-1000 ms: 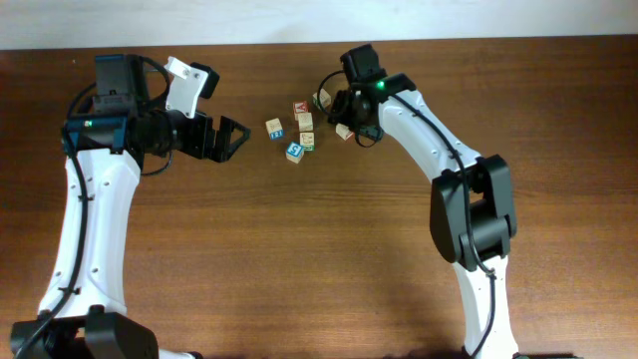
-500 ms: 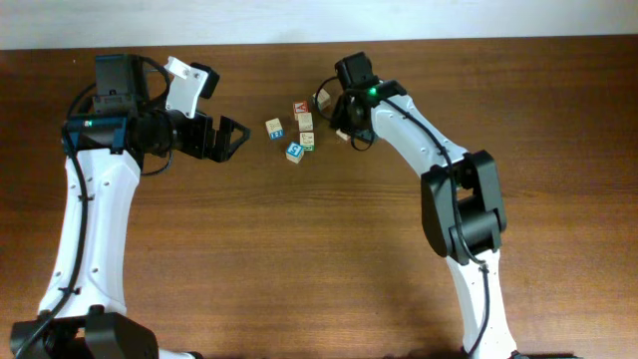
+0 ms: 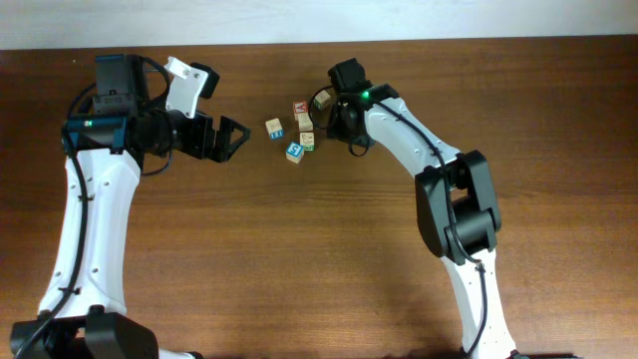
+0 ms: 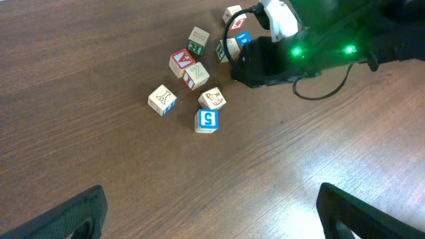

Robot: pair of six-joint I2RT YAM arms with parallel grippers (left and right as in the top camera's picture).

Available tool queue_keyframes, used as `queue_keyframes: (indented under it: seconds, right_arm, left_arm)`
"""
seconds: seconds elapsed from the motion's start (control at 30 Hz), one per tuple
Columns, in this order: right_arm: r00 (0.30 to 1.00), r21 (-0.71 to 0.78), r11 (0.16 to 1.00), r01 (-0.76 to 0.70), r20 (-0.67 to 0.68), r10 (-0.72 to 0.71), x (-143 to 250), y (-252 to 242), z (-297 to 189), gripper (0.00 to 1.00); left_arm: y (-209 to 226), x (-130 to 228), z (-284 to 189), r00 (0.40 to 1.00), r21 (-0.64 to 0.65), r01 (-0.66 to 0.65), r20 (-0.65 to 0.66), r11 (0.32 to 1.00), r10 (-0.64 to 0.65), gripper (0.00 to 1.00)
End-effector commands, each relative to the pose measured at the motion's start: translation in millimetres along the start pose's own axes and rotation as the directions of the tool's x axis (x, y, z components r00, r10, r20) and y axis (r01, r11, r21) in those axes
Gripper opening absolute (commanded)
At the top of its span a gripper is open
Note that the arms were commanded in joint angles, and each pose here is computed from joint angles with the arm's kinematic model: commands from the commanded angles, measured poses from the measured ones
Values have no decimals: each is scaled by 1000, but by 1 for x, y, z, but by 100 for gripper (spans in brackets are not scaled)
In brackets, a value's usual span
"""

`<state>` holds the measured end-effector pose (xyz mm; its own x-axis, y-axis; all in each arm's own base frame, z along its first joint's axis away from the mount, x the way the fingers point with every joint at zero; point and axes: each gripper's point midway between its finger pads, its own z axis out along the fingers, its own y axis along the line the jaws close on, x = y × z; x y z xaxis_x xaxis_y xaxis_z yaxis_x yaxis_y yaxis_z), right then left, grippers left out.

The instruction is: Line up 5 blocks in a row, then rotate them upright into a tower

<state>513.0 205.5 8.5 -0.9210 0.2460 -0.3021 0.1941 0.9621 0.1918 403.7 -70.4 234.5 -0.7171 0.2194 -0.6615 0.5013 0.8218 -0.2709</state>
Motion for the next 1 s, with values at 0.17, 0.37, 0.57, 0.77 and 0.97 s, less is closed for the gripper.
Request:
queue_keyframes:
  seconds: [0.17, 0.37, 0.57, 0.77, 0.97]
  right_arm:
    - [952, -51, 951, 306, 24, -305, -20, -9, -17, 52]
    - [921, -47, 921, 387, 67, -384, -29, -5, -15, 50]
    - [927, -55, 927, 371, 76, -367, -31, -3, -15, 45]
    - [943, -55, 943, 329, 60, -326, -28, -5, -20, 32]
    - [943, -56, 942, 330, 66, -326, -34, -1, -55, 30]
  left_arm:
    - [0, -7, -3, 1000, 8, -14, 21, 1000, 13, 99]
    - [0, -7, -3, 1000, 9, -14, 21, 1000, 13, 99]
    - [0, -7, -3, 1000, 9, -14, 21, 1000, 13, 99]
    - [0, -7, -3, 1000, 8, -14, 21, 1000, 14, 99]
    - [0, -7, -3, 1000, 8, -13, 21, 1000, 13, 99]
